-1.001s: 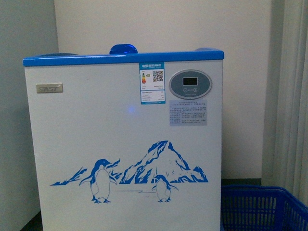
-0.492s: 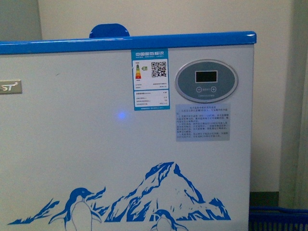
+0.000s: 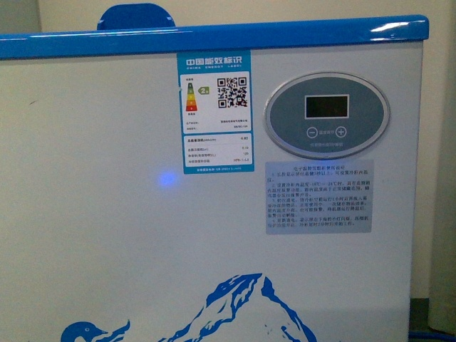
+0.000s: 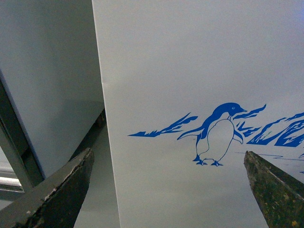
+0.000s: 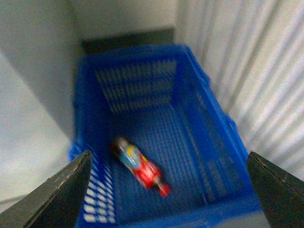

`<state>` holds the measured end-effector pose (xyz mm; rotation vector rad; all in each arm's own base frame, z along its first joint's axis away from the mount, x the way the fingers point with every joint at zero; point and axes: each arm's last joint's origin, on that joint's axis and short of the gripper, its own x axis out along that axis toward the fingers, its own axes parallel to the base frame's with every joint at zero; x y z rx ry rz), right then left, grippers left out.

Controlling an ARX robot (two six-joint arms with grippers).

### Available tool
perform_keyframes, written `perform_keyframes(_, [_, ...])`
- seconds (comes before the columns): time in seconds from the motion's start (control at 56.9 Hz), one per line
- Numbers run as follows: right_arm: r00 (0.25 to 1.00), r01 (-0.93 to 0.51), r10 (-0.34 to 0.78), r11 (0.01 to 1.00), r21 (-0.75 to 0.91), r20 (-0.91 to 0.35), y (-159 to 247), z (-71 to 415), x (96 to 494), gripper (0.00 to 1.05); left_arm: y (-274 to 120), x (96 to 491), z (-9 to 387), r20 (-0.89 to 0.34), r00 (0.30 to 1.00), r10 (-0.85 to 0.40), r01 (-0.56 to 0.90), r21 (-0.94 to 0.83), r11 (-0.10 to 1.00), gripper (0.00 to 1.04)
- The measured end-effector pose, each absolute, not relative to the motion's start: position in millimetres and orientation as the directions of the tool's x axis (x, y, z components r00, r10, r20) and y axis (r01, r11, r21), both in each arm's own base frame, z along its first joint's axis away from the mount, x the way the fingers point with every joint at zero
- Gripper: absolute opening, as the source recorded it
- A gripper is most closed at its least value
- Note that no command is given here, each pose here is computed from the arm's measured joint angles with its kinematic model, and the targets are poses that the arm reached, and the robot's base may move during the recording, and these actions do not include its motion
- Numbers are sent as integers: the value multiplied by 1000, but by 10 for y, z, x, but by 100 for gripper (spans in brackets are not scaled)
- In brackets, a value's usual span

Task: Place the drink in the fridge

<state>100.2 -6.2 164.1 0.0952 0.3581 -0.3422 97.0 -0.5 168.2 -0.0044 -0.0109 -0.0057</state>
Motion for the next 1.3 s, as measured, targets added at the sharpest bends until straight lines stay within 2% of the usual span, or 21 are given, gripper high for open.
perform_keyframes(0.053, [849,373,-325,927,38,-416,-123,1604,1082,97,-5,970,1682,11,1000,-5,5,-4,1000,97])
perform_keyframes(0.141, [851,355,-289,932,76,-438,-287,1686,1351,97,-5,970,1682,11,1000,-5,5,-4,1000,97])
perform_keyframes(0.386, [816,284,-231,959,18,-530,-652,1539,2043,97,-5,970,1682,11,1000,-5,5,-4,1000,97])
perform_keyframes(0.474, [750,253,-221,967,-38,-624,-804,1196,2399,97,-5,970,1682,11,1000,-5,5,-4,1000,97])
perform_keyframes(0.597, [702,207,-220,973,-102,-678,-887,824,2736,97,-5,970,1682,11,1000,-5,5,-4,1000,97])
perform_keyframes(0.843, [631,-26,-150,977,-214,-761,-666,-106,3323,97,-5,970,1682,11,1000,-5,5,-4,1000,97])
perform_keyframes(1.036, [571,-103,-149,963,-251,-807,-566,-643,3495,97,-5,970,1682,11,1000,-5,5,-4,1000,97])
perform_keyframes(1.3, [511,-129,-172,953,-273,-842,-482,-1310,3710,97,-5,970,1682,11,1000,-5,5,-4,1000,97])
